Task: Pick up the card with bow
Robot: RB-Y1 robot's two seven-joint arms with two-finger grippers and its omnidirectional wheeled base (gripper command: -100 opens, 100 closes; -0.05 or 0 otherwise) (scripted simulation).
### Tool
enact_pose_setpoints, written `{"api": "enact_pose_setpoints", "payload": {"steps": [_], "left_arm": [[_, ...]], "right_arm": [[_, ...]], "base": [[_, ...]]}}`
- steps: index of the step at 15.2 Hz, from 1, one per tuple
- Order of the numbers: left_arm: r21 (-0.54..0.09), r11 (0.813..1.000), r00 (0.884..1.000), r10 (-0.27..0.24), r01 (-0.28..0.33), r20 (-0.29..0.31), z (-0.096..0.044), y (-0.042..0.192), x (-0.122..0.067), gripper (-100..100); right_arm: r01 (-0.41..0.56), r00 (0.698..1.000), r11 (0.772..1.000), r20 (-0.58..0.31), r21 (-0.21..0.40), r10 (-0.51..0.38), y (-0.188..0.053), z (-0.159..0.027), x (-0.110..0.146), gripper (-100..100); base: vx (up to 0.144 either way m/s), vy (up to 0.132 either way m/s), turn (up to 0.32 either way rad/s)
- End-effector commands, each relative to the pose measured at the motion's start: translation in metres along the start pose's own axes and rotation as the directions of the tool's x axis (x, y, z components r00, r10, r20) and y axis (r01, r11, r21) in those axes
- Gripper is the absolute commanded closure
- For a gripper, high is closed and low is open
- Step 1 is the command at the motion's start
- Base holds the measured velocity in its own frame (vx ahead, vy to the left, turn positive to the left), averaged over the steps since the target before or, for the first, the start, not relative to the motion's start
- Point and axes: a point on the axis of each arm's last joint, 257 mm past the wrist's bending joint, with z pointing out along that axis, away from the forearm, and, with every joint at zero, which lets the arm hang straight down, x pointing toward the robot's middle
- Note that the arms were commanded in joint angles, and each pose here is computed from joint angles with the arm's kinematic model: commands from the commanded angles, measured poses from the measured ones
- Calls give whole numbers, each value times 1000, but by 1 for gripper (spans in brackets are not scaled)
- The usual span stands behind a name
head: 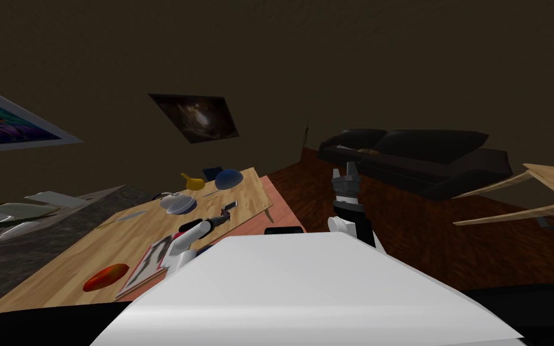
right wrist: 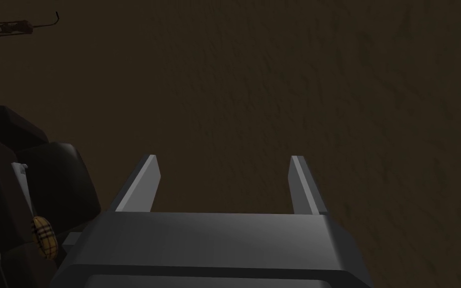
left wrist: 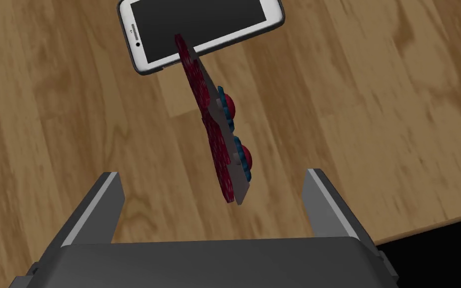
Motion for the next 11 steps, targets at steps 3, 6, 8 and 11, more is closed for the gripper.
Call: {"api": "enact_pose_setpoints", "payload": {"steps": [3, 6, 8, 11], "left_arm": [[-34, 995, 994, -94, 97, 62, 1, 4, -18, -100], [-50, 988, 985, -144, 149, 95, 2, 6, -27, -100], [-40, 989, 987, -139, 143, 85, 9, 5, -26, -100], [-35, 988, 985, -148, 151, 85, 16, 5, -26, -100]], "right_arm": [[0, 1000, 1000, 0, 0, 0, 0, 0, 0, 0], [0, 1000, 1000, 0, 0, 0, 0, 0, 0, 0], [0, 1000, 1000, 0, 0, 0, 0, 0, 0, 0], [0, 1000, 1000, 0, 0, 0, 0, 0, 0, 0]], "base": [[27, -31, 24], [27, -31, 22], [5, -7, -22], [-31, 22, -76]]}}
